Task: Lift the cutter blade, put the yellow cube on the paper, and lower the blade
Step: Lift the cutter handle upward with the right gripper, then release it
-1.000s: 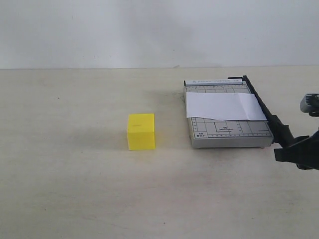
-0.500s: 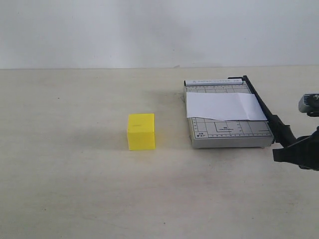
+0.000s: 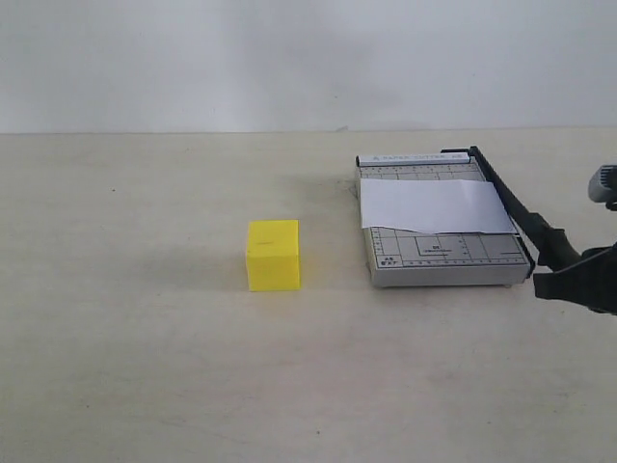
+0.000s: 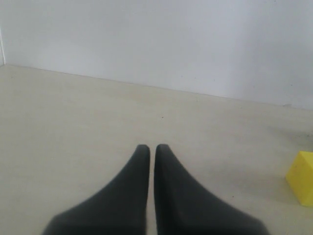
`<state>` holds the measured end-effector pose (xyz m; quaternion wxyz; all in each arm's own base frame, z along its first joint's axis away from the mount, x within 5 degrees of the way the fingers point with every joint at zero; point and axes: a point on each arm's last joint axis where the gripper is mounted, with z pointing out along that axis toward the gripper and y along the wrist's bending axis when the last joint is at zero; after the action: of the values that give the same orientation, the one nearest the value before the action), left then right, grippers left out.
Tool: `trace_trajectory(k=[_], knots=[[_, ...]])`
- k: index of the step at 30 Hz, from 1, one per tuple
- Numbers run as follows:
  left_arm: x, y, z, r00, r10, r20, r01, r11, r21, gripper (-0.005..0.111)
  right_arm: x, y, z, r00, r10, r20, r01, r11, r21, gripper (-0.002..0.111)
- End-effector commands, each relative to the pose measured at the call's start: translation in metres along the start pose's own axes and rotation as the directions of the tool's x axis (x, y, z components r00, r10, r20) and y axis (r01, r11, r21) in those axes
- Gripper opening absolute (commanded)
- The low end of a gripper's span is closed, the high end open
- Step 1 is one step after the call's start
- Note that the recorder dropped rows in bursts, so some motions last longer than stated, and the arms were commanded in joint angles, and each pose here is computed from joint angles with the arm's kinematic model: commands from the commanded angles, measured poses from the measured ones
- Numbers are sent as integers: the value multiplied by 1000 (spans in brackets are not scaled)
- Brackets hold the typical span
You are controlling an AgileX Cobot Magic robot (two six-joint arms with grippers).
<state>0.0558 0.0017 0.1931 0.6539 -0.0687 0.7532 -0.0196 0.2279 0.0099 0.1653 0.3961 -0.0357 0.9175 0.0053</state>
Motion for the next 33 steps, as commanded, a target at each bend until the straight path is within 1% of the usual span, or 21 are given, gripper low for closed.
trace_trajectory(k=[1,16,27,33], knots=[[1,0,0,1000,-6,3,6,1000,4,4,-6,-5,-12,998,24,53,-25,1000,17,0],[1,0,0,1000,-6,1,6,1000,4,4,-16,-5,-20,989,34,143,-36,999,15,0],[1,0,0,1000,-6,1,6,1000,4,4,-30,-4,-23,954,26,299,-30,1000,7,0],[1,0,0,1000,-6,1,6,1000,4,4,-38,-2,-26,921,-17,389,18,1000,2,0]])
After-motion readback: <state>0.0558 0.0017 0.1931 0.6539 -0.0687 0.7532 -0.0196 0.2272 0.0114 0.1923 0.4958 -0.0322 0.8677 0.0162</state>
